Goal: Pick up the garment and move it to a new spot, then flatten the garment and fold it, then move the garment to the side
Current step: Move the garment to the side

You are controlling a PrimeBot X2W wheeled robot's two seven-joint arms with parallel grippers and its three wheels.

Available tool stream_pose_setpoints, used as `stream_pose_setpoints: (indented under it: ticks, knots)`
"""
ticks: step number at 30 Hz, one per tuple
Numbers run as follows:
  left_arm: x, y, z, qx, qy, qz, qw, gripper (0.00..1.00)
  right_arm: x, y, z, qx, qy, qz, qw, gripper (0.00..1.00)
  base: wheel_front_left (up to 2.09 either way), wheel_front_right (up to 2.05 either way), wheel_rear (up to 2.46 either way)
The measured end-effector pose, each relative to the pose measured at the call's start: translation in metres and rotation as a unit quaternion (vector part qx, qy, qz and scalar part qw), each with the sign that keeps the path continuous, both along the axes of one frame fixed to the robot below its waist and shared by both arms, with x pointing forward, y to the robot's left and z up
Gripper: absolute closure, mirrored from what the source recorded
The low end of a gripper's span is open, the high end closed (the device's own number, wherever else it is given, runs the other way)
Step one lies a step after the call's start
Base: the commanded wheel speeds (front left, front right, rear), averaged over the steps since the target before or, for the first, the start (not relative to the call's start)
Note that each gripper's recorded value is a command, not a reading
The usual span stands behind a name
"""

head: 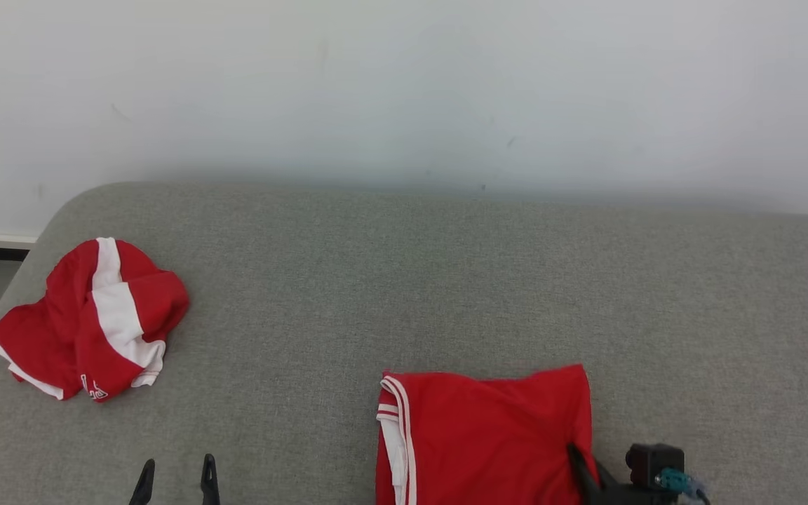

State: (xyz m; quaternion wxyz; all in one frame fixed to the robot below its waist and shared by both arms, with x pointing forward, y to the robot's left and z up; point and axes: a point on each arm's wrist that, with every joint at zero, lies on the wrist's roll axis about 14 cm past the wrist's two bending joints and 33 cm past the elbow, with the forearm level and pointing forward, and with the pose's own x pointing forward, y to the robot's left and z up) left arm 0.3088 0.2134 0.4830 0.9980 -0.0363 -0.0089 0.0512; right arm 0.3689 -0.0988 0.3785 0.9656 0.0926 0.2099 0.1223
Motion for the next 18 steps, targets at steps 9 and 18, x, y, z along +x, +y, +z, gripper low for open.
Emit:
stream_pose_setpoints:
  ticks: [9,18]
  knots:
    - [0.014,-0.014,-0.001,0.0,0.002,-0.026,1.0,0.0,0.055,-0.058,0.062,-0.056,-0.101,-0.037,0.993,1.0,0.0,0.0,0.0]
    - [0.046,-0.03,0.001,0.007,0.001,-0.054,0.999,0.0,0.107,-0.138,0.112,-0.154,-0.155,-0.068,0.973,1.0,0.0,0.0,0.0]
